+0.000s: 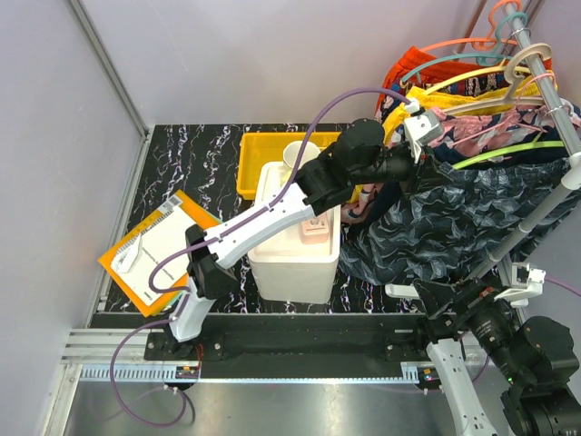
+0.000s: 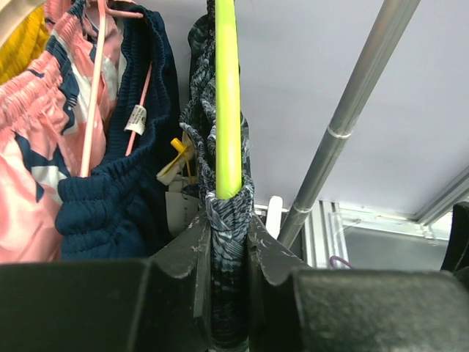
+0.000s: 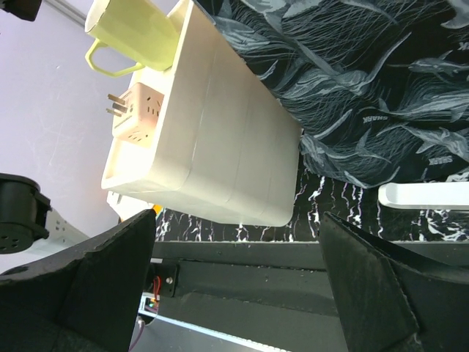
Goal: Remove the shorts from the hanger
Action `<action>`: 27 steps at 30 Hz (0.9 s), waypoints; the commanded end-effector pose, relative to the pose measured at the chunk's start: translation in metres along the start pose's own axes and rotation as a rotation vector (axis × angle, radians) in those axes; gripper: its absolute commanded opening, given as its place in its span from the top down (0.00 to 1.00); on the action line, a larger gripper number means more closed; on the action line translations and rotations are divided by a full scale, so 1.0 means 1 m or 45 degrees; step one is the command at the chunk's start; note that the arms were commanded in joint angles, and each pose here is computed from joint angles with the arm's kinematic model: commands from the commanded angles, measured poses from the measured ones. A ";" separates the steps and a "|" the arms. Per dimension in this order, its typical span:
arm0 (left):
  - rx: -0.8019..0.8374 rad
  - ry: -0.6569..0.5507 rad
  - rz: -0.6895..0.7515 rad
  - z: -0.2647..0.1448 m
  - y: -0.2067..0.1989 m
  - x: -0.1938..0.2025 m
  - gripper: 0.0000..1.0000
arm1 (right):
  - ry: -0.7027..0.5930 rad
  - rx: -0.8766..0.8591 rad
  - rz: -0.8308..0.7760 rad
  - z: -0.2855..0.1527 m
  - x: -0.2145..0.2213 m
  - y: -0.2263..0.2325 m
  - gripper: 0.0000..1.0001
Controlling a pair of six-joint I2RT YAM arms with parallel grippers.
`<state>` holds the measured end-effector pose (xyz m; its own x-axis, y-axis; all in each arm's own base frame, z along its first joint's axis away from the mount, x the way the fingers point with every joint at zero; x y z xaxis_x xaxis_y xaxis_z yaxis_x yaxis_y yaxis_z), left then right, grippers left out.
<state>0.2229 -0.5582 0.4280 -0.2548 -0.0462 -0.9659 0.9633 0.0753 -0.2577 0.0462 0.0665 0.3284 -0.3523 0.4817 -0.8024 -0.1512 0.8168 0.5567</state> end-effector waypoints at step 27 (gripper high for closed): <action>0.137 -0.451 -0.158 -0.072 -0.080 -0.155 1.00 | -0.059 0.057 -0.082 0.004 -0.020 -0.003 0.00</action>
<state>0.2108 -0.5329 0.4931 -0.4377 -0.1834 -0.8802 0.8861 0.0781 -0.4569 0.0503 0.0589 0.3320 -0.3245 0.4547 -0.8294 -0.1323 0.8464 0.5158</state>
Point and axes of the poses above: each gripper's point midway between its finger pads, its own z axis out along the fingers, its own y axis along the line the jaws close on, x = y × z, the point moved 1 cm from there along -z, back along the fingers, and after that the axes turned 7 degrees about -z, right-handed, at the moved point
